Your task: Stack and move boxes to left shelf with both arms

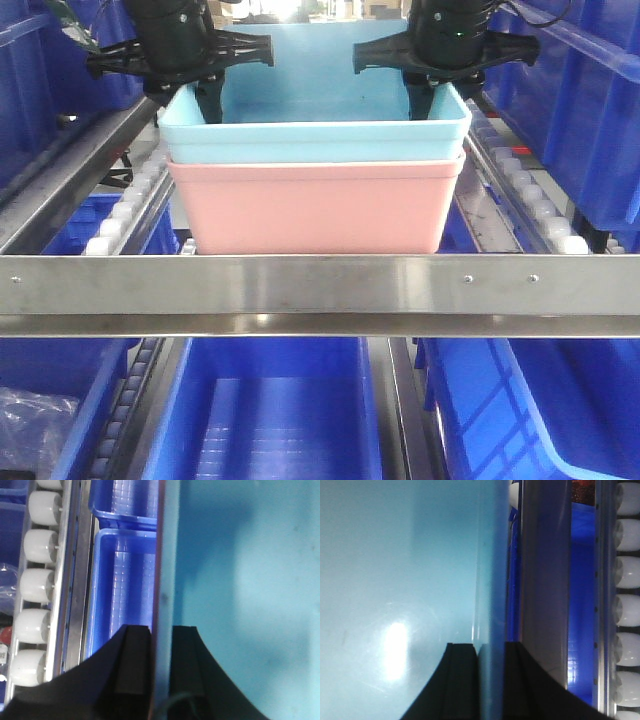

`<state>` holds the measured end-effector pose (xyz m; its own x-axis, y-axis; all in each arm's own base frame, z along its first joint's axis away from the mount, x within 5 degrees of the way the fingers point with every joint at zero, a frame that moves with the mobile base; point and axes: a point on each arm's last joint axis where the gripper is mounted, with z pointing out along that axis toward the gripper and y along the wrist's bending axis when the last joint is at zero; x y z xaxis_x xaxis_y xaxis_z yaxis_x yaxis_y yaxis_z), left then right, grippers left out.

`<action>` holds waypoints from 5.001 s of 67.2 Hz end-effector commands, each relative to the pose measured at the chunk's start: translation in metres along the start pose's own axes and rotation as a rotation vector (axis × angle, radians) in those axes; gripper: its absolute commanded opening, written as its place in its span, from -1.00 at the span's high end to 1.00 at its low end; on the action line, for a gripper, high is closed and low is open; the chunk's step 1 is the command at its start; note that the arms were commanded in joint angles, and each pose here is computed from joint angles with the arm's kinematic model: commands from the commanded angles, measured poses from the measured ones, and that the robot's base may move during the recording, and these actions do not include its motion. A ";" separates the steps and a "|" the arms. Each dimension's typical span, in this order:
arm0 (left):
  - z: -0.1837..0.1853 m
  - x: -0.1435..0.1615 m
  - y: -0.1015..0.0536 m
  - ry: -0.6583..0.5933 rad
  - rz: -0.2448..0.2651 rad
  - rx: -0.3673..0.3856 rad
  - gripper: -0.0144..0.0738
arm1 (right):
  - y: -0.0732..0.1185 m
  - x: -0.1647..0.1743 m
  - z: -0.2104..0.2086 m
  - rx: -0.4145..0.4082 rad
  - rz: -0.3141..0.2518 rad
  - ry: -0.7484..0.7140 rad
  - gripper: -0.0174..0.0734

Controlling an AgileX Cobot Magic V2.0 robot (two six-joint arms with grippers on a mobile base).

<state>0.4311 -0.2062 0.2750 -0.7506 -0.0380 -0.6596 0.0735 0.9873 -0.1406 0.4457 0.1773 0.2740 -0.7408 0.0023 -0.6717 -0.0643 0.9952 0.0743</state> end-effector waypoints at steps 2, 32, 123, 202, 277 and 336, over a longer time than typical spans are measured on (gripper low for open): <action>-0.049 -0.036 -0.008 -0.214 -0.003 0.094 0.55 | 0.001 -0.037 -0.046 -0.054 -0.024 -0.221 0.36; -0.056 -0.043 -0.008 -0.282 0.035 0.095 -0.30 | 0.001 -0.047 -0.060 -0.047 -0.011 -0.237 -0.53; -0.163 0.011 0.037 -0.499 0.112 0.199 0.68 | 0.032 -0.013 -0.165 -0.266 -0.171 -0.505 0.51; -0.275 0.185 0.108 -0.854 0.161 0.430 0.67 | -0.080 0.187 -0.303 -0.453 -0.269 -0.908 0.51; -0.312 0.200 0.122 -0.980 0.149 0.432 0.68 | -0.125 0.233 -0.298 -0.171 -0.184 -1.003 0.51; -0.311 0.200 0.122 -0.978 0.149 0.431 0.68 | -0.154 0.321 -0.251 0.100 -0.082 -1.176 0.51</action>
<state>0.0890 -0.0432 0.3400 0.0378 -0.1777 -0.9834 0.4471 0.8831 -0.1424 0.0548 0.0001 0.2177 0.2161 -0.0124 -0.9763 0.0002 0.9999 -0.0127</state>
